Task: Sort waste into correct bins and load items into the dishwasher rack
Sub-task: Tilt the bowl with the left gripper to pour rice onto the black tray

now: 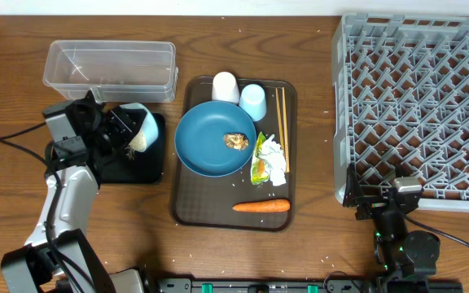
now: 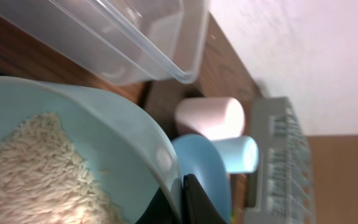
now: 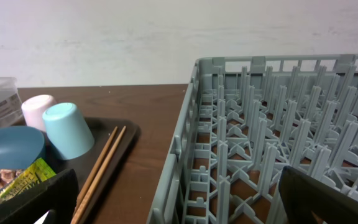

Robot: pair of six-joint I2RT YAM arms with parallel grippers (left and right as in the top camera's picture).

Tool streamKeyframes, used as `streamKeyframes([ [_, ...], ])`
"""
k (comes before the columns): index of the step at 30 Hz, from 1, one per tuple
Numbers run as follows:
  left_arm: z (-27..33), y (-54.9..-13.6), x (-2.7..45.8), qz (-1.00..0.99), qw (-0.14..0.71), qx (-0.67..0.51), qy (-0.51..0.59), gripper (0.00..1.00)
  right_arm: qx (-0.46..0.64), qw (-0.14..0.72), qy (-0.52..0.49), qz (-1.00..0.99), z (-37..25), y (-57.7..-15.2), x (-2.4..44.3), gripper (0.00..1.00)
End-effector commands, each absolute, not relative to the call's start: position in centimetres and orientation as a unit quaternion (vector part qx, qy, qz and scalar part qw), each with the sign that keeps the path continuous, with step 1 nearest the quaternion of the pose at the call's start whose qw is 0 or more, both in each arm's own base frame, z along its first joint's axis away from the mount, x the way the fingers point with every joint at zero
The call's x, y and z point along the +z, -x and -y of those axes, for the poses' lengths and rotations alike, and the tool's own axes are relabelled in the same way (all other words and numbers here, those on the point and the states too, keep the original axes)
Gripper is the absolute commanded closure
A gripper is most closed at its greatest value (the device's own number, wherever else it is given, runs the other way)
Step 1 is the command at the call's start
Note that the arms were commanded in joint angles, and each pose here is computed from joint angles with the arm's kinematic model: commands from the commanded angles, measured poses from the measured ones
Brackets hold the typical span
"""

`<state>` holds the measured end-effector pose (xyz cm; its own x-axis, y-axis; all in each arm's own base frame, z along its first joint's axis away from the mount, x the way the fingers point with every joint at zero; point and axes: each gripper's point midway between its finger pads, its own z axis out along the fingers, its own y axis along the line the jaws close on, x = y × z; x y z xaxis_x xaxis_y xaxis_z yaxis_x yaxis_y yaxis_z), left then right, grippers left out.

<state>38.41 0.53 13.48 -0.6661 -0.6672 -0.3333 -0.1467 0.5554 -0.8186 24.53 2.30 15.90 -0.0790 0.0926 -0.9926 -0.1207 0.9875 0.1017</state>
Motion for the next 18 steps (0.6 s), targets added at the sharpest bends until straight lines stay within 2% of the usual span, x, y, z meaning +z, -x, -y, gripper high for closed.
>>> streamKeyframes([
  [1, 0.5, -37.7, 14.9, -0.803, 0.308, -0.46, 0.219, 0.94, 0.072, 0.677, 0.007, -0.732, -2.0, -24.6, 15.7, 0.01],
  [11, -2.2, -37.0, 14.0, -0.78, 0.291, -0.496, 0.249, 0.94, 0.072, 0.677, 0.007, -0.732, -2.0, -24.6, 15.7, 0.01],
  [18, -2.8, -36.6, 14.5, -0.748, 0.283, -0.556, 0.225, 0.94, 0.072, 0.677, 0.007, -0.732, -2.0, -24.6, 15.7, 0.01],
])
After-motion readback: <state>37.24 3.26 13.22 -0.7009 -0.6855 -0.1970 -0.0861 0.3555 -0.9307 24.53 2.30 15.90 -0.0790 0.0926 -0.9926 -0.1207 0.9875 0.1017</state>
